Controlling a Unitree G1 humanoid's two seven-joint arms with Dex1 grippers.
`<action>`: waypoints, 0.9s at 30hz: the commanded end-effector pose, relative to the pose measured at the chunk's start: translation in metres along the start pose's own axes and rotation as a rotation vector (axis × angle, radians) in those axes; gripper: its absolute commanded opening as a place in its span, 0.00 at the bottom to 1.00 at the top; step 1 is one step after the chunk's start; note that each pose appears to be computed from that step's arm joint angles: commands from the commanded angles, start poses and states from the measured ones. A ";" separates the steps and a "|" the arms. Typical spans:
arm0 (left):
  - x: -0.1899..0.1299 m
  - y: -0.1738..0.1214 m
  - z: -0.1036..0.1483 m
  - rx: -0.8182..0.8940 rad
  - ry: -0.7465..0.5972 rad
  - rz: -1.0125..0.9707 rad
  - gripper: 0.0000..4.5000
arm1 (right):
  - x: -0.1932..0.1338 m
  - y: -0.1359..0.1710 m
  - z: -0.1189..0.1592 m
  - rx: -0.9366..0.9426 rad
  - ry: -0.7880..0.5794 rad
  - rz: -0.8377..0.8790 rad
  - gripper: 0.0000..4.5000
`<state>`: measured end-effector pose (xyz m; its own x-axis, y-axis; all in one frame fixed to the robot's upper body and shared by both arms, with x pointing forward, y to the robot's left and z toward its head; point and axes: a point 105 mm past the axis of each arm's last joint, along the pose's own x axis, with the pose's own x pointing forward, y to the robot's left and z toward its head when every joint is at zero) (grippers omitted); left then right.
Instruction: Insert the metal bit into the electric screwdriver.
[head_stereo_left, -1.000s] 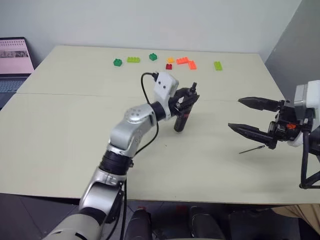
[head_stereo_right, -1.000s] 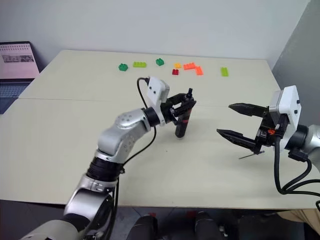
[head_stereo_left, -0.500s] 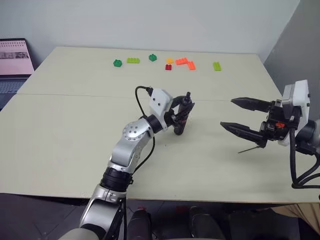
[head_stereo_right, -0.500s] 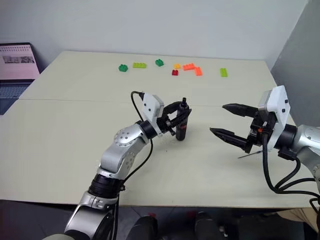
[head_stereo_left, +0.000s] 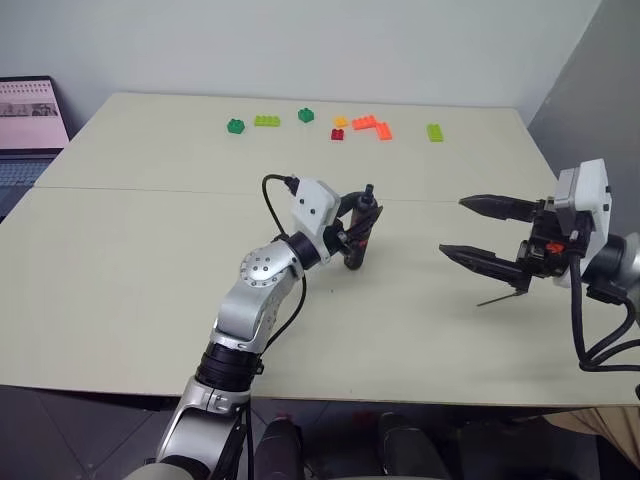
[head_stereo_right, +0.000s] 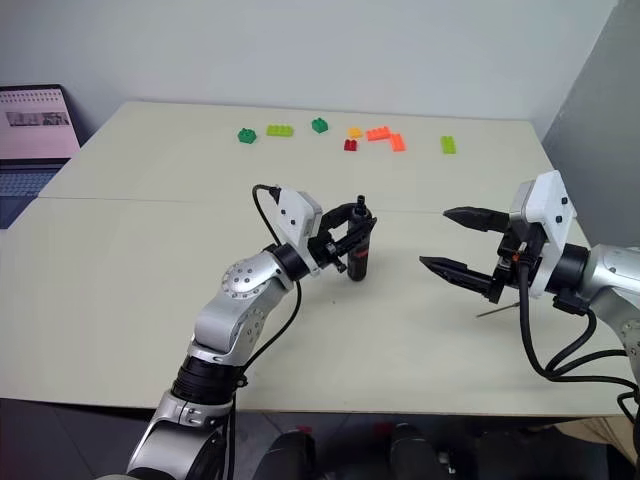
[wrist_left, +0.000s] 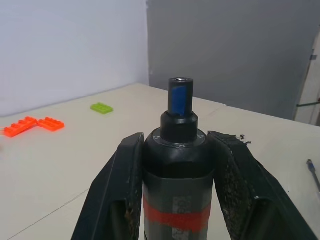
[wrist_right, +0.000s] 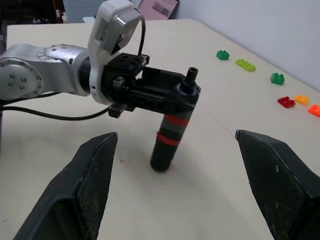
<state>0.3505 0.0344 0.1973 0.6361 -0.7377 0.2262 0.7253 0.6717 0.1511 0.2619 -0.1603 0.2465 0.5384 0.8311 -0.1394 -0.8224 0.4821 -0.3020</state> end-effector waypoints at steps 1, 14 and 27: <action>0.008 -0.018 0.052 0.051 -0.187 -0.062 0.36 | -0.020 -0.006 0.000 -0.052 0.088 0.018 0.88; 0.005 -0.026 0.013 0.060 -0.093 -0.105 0.36 | -0.063 -0.044 -0.076 -0.239 0.684 0.227 0.88; 0.003 -0.025 0.012 0.079 -0.090 -0.081 0.36 | -0.048 -0.068 -0.127 -0.383 0.913 0.511 0.88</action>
<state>0.3361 0.0172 0.1876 0.5638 -0.7921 0.2339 0.7689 0.6068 0.2016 0.3151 -0.2638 0.1508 0.2551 0.3577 -0.8983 -0.9552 -0.0506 -0.2914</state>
